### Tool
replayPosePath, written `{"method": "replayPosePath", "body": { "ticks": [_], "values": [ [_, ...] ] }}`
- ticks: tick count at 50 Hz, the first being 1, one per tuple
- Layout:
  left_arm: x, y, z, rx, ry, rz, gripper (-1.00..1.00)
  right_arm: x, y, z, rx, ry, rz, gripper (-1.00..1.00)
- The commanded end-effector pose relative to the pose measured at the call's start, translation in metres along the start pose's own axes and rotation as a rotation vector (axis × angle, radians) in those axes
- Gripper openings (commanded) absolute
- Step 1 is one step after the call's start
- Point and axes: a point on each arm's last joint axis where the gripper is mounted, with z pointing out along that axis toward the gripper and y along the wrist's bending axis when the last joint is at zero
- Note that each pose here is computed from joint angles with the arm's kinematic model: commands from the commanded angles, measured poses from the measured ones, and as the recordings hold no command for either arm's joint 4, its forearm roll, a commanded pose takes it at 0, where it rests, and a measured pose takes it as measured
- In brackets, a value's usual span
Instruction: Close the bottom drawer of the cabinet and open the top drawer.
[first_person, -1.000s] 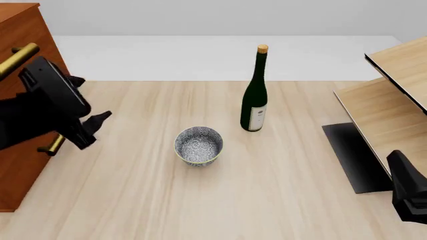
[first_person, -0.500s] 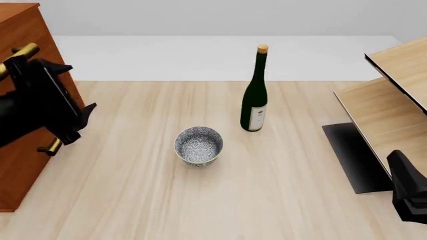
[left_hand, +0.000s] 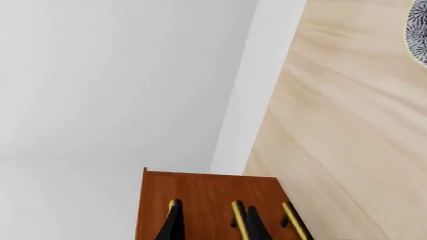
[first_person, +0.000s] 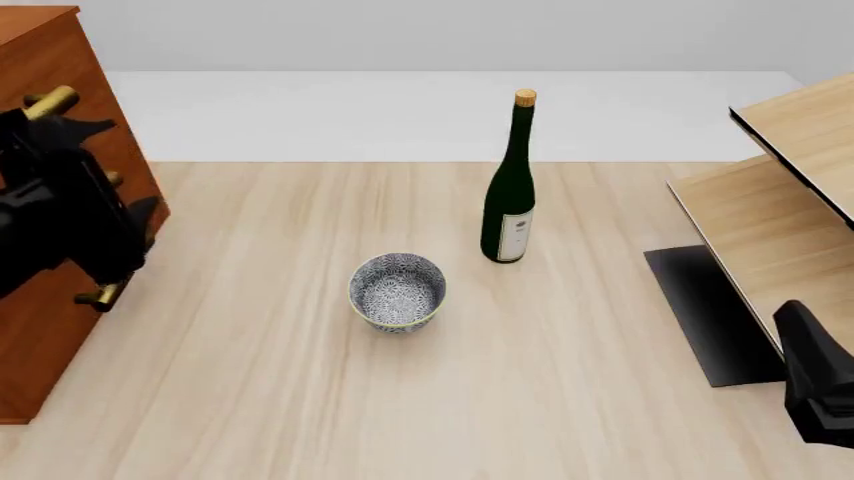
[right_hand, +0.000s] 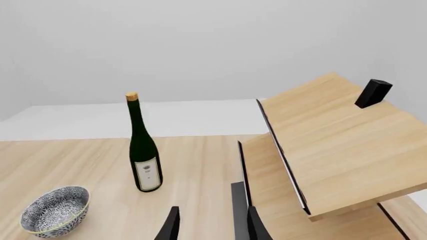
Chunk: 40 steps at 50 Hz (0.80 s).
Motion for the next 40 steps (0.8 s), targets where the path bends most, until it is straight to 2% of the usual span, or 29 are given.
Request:
{"method": "replayPosePath", "body": {
  "ticks": [1,13,22,33,40],
  "values": [
    [0.005,0.009,0.001,-0.066,0.020,0.056,1.00,0.000,0.000,0.000,-0.001,0.000,0.003,1.00],
    [0.013,0.024,-0.002,-0.130,0.063,0.085,1.00,0.000,0.000,0.000,-0.003,0.001,0.005,1.00],
    [0.021,0.017,0.000,-0.152,0.091,0.133,1.00,0.000,0.000,0.000,-0.003,0.001,0.005,1.00],
    [0.028,0.022,0.003,-0.192,0.121,0.175,1.00,0.000,0.000,0.000,-0.004,0.002,0.005,1.00],
    [0.031,0.017,0.003,-0.183,0.133,0.177,1.00,0.000,0.000,0.000,-0.003,0.002,0.005,1.00]
  ]
}}
